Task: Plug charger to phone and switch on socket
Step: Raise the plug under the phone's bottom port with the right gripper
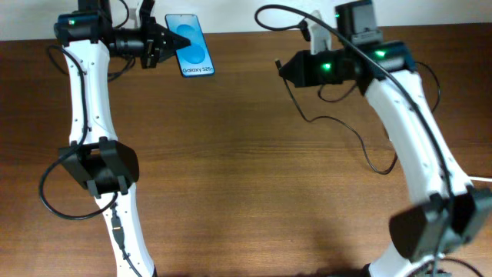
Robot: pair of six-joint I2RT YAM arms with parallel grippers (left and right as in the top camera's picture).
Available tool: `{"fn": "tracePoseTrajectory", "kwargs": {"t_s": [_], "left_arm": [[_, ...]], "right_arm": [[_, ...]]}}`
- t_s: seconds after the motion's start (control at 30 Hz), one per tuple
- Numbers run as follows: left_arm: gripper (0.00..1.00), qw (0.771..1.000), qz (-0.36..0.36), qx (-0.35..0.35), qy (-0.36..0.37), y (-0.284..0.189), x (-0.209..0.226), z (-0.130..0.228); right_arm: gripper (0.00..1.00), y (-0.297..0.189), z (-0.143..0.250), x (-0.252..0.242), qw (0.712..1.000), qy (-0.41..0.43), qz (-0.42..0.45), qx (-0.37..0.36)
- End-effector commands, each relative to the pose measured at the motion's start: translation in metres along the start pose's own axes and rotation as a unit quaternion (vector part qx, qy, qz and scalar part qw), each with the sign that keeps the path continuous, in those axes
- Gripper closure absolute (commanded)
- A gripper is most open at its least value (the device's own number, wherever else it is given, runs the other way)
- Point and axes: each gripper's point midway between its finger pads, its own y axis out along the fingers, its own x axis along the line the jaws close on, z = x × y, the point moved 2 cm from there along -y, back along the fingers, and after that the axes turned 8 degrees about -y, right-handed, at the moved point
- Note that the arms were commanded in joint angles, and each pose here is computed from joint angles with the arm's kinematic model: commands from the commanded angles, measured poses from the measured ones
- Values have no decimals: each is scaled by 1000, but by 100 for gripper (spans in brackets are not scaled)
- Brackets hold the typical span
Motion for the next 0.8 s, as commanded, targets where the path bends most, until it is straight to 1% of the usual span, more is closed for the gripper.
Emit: {"fn": "tracePoseTrajectory", "kwargs": {"t_s": [0.0,0.07,0.17,0.27,0.3,0.37,0.47,0.5,0.6,0.67,0.77], "left_arm": [[100,992,87,38,80,2,-42,21],[100,992,92,43,80,4,-44,23],[100,991,92,55,82,15,-47,29],[100,989,93,71,88,29,-52,37],[100,989,94,76,89,33,-54,40],[100,987,99,84,96,39,-58,44],[100,973,154,108,133,44,-78,52],[100,973,153,109,133,45,-79,52],[100,973,156,110,133,45,-79,52],[100,975,155,115,107,45,-80,53],[100,978,153,118,84,45,-83,49]], "right_arm": [[96,-70,-1,37,998,-38,-15,-48],[96,-109,9,62,995,-66,-35,-68],[96,-150,34,79,995,-64,-32,-74],[96,-157,50,100,990,-71,-88,-79],[96,-149,59,102,988,-66,-116,-78],[96,-130,68,92,986,-33,-141,-79],[96,-79,80,59,980,62,-168,-88],[96,-64,75,57,975,79,-179,-104],[96,-40,64,56,972,121,-155,-132],[96,-19,52,74,970,121,-148,-151],[96,6,49,86,967,149,-137,-153]]}}
